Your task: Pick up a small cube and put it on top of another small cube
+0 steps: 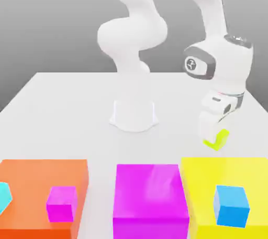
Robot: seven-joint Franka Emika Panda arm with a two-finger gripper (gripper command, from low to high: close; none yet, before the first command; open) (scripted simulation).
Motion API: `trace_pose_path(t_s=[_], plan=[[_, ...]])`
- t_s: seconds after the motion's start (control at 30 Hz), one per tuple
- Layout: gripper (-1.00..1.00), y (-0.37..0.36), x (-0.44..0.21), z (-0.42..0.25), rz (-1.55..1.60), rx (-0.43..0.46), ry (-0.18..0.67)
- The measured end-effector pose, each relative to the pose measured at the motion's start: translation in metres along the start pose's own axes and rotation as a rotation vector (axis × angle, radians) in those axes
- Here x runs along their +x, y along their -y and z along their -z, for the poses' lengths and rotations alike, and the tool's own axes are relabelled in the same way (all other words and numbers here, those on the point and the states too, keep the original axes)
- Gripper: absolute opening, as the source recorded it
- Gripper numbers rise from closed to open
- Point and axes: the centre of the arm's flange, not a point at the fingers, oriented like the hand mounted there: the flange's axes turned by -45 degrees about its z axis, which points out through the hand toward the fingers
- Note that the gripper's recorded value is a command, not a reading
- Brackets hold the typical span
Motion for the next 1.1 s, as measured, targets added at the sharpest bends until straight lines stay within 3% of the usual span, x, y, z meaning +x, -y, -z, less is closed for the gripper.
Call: trace_pose_path(t_s=[0.37,0.53,0.67,0.73,0.9,1.1], plan=[[-1.0,-0.029,-0.009,-0.025,-0.021,0.196,0.407],[-1.0,-0.113,0.006,-0.008,-0.169,0.378,0.45],[-1.0,-0.197,0.001,0.012,-0.298,0.527,0.427],[-1.0,-0.244,-0.008,0.022,-0.378,0.523,0.36],[-1.0,-0.364,-0.053,0.053,-0.608,0.414,0.162],[-1.0,-0.48,-0.151,0.093,-0.877,0.231,-0.029]])
